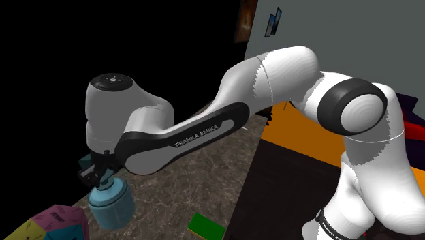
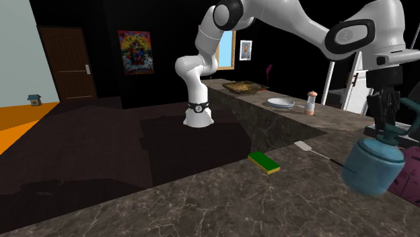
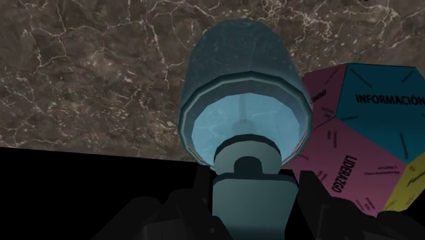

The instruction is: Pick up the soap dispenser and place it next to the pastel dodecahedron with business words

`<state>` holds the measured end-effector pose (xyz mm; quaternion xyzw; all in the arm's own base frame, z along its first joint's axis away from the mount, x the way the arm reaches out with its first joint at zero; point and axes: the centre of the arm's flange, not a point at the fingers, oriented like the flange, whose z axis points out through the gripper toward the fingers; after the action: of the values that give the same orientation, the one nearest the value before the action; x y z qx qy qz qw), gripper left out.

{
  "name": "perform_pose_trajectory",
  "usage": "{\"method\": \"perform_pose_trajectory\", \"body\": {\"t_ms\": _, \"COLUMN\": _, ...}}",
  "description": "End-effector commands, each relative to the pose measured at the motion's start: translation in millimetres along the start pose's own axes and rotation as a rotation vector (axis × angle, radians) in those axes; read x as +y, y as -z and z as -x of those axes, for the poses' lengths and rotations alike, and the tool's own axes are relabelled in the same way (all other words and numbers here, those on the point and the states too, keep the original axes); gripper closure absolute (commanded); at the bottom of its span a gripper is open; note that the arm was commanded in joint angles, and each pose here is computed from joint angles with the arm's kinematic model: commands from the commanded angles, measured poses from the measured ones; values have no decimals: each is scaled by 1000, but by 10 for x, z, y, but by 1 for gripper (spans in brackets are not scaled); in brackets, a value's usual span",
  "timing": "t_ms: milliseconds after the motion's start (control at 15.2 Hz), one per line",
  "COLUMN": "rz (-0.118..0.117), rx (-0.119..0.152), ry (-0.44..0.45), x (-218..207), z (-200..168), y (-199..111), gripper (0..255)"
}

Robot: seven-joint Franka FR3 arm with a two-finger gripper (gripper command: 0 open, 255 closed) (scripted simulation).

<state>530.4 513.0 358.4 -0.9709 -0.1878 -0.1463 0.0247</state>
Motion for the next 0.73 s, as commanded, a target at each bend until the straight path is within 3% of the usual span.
{"method": "perform_pose_trajectory", "body": {"t_ms": 0, "rz": -1, "rx": 2, "ry": 0, "x": -2, "z": 21, "y": -95, "gripper": 255}}
{"method": "perform_pose_trajectory", "body": {"t_ms": 462, "rz": -1, "rx": 2, "ry": 0, "x": -5, "z": 136, "y": -469, "gripper": 255}}
{"method": "perform_pose_trajectory", "body": {"t_ms": 660, "rz": -1, "rx": 2, "ry": 0, "x": -5, "z": 136, "y": -469, "gripper": 255}}
